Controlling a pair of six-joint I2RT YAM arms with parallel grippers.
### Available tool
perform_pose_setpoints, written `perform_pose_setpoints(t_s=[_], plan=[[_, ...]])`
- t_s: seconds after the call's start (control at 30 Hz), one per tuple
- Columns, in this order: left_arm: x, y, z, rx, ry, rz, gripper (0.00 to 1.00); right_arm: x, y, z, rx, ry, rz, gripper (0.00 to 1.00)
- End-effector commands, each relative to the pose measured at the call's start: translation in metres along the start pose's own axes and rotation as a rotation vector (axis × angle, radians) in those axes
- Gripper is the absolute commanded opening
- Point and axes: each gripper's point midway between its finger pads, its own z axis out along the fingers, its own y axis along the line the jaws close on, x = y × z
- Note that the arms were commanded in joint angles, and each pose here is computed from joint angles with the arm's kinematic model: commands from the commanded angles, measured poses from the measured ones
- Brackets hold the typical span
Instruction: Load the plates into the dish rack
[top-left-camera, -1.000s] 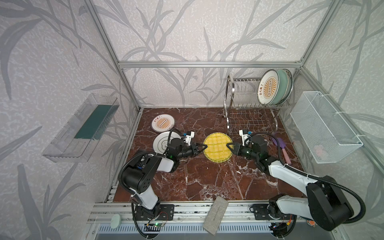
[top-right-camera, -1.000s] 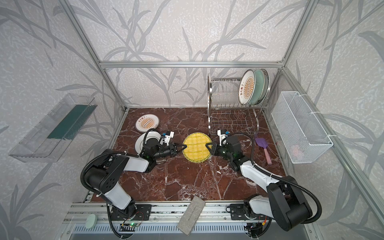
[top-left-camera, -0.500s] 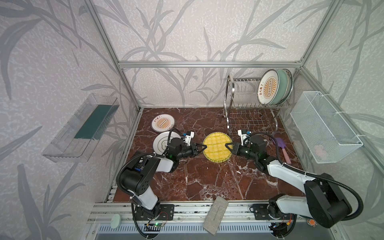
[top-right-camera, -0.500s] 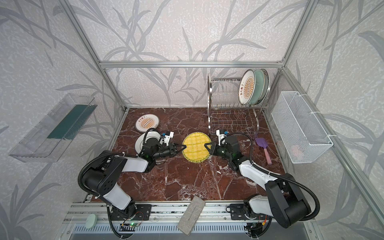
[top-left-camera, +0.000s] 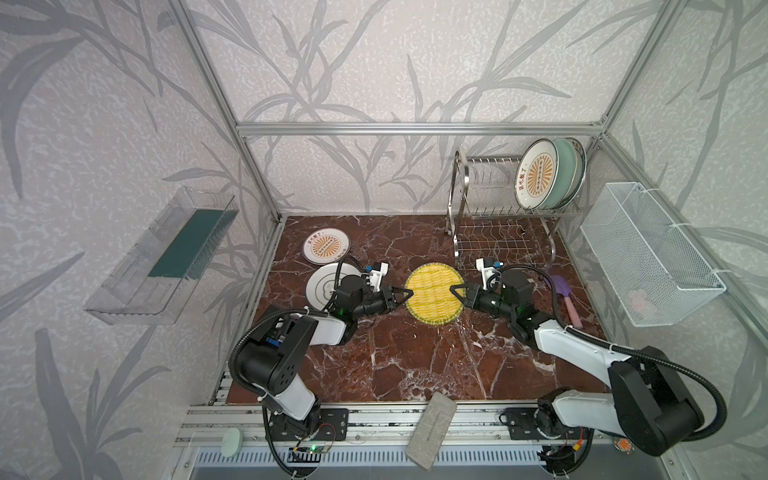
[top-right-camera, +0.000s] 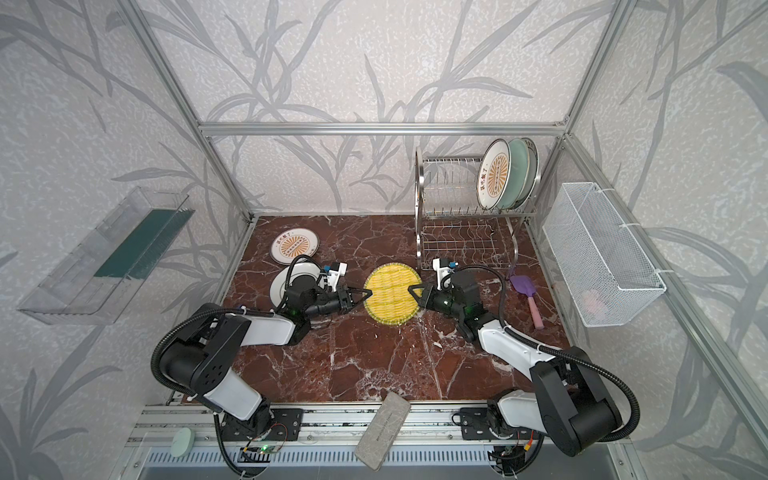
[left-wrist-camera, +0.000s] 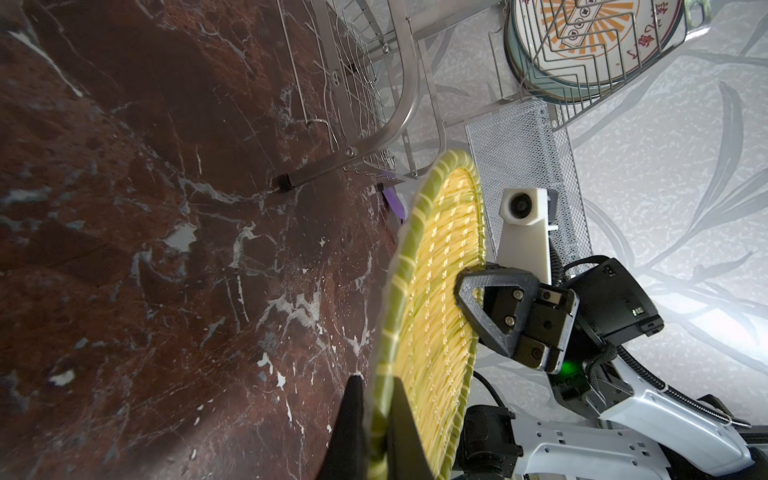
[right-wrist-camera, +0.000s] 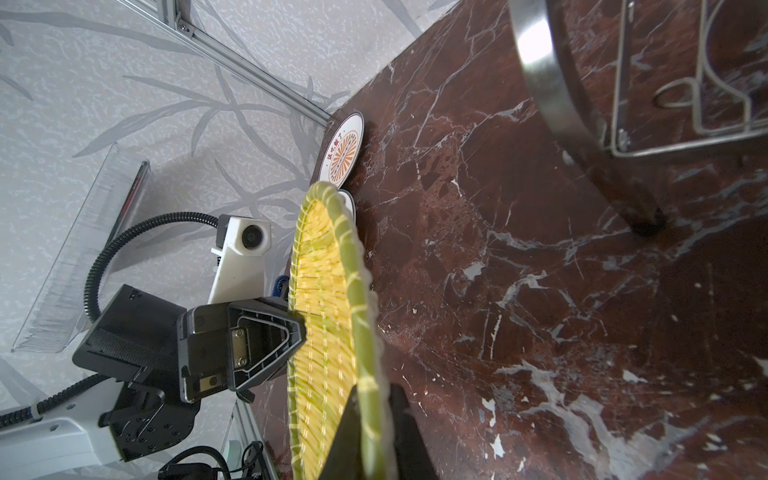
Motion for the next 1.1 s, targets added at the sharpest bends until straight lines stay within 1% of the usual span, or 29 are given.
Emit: perform_pose_setpoints(t_s=[0.0,0.03,0.2,0.37,0.5,0.67,0.83,1.07], plan=[[-0.002,-0.017,-0.002,0.026,-0.003,0.032,0.09,-0.002,0.005,0.002,-0.005,-0.005,-0.090,0.00],[-0.001,-0.017,-0.002,0.022,-0.002,0.035,0.11,-0.002,0.004,0.002,-0.004,-0.006,-0.090,0.00],[0.000,-0.015,-0.003,0.006,0.004,0.044,0.31,-0.004,0.005,0.001,-0.003,-0.012,-0.091,0.00],[0.001,-0.012,-0.003,-0.006,0.007,0.039,0.42,-0.005,0.003,0.000,0.013,-0.020,-0.099,0.00],[0.002,-0.004,-0.005,-0.059,0.010,0.042,0.48,-0.010,0.003,-0.005,0.030,-0.036,-0.113,0.00],[0.006,0.006,-0.011,-0.159,0.029,0.065,0.52,-0.019,-0.001,-0.017,0.068,-0.072,-0.123,0.00],[0.006,0.008,-0.028,-0.288,0.044,0.127,0.53,-0.039,-0.001,-0.039,0.093,-0.135,-0.135,0.00],[-0.002,-0.015,-0.053,-0.409,0.064,0.243,0.55,-0.072,0.015,-0.077,0.143,-0.218,-0.234,0.00]])
